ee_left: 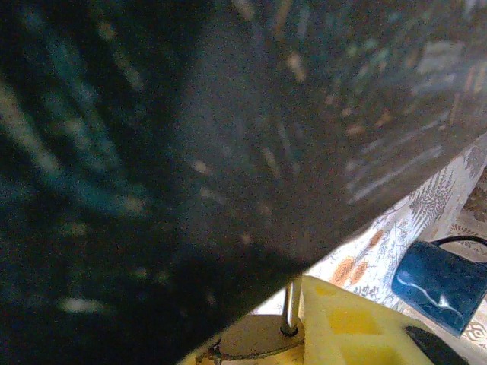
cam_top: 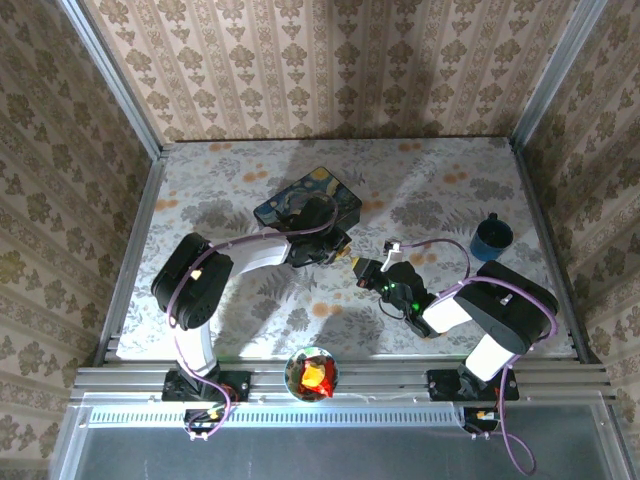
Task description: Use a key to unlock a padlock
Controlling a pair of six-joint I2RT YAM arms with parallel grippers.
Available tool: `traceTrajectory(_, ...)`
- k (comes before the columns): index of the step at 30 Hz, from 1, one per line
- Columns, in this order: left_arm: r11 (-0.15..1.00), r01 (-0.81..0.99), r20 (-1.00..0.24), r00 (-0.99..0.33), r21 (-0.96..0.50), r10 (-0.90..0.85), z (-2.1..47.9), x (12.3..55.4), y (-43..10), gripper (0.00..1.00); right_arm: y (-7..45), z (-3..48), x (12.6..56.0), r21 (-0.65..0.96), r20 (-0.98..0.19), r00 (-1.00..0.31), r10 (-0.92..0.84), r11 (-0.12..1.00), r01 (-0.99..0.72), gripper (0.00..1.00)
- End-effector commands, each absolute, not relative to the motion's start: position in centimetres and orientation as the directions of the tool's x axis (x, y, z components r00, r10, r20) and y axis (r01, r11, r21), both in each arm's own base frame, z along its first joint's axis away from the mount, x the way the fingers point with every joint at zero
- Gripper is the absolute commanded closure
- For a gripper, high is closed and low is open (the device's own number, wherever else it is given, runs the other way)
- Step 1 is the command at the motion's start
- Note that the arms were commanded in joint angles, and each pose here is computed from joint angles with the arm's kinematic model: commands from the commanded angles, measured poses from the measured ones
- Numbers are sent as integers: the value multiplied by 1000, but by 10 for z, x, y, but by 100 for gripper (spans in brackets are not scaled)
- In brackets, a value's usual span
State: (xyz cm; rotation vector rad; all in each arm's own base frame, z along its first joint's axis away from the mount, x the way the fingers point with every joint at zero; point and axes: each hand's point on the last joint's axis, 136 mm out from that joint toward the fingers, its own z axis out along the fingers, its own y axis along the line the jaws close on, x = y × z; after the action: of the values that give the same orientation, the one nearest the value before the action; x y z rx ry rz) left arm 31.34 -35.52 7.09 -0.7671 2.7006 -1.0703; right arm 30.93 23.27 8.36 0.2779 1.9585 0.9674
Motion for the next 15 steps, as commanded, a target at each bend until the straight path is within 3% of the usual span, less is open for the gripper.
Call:
traceTrajectory(1, 603, -504, 225, -849, -619, -478, 48, 282, -364, 98, 231, 97, 310, 735, -636, -530, 561, 650, -194, 100)
traceTrajectory(15, 604, -502, 227, -851, -619, -474, 47, 281, -365, 98, 230, 103, 315, 730, -647, -506, 570, 654, -197, 100)
